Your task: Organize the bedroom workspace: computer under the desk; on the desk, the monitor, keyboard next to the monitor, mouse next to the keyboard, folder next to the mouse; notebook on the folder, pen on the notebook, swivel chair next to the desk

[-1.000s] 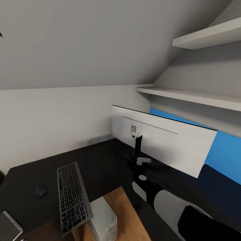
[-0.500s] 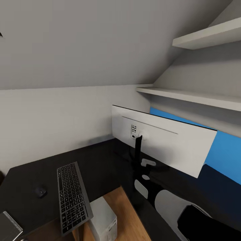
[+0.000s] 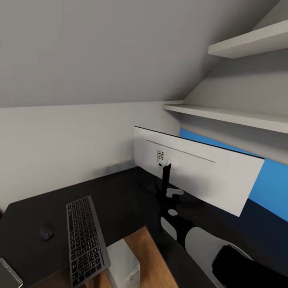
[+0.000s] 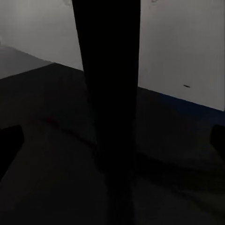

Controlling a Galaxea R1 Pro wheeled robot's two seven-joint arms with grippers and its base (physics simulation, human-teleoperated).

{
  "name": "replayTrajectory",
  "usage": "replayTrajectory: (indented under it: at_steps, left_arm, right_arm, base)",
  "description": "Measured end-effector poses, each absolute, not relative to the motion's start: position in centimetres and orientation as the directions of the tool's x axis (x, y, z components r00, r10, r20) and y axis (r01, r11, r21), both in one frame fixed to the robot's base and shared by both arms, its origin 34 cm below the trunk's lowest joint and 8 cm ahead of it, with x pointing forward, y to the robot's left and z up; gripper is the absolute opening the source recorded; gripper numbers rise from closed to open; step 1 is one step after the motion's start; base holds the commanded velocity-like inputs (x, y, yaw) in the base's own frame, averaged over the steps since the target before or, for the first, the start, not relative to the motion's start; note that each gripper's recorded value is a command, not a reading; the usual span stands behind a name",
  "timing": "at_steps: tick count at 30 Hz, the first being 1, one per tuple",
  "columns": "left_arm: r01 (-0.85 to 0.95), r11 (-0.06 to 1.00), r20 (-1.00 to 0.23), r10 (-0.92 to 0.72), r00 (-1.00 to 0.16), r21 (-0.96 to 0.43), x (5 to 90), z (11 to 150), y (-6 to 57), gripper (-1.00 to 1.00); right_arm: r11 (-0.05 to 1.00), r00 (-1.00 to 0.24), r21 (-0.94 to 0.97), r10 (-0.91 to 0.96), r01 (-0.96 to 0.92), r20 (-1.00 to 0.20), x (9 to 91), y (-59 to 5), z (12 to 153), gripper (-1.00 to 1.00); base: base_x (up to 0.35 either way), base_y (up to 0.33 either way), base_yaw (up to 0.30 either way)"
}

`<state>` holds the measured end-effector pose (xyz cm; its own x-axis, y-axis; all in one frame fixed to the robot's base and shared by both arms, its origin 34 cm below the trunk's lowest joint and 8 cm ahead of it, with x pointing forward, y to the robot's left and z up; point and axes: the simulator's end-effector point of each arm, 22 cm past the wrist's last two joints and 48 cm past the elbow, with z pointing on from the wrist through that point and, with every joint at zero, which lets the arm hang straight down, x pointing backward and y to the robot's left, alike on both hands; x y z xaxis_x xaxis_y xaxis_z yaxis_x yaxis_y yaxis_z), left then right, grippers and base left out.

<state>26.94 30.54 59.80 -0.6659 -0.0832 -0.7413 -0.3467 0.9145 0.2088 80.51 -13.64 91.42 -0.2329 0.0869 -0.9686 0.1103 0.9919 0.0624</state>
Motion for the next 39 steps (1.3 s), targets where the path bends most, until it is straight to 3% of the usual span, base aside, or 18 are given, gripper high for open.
replayTrajectory:
  at_steps: [39]
  left_arm:
    - [-0.338, 0.919, -0.741, -0.081, -0.667, 0.204, 27.02, 59.76, 30.16, 1.00]
  right_arm:
    - [0.993, -0.228, 0.047, 0.070, 0.105, -0.971, 80.60, -13.87, 91.50, 1.00]
  base:
    - [0.062, 0.000, 0.000]
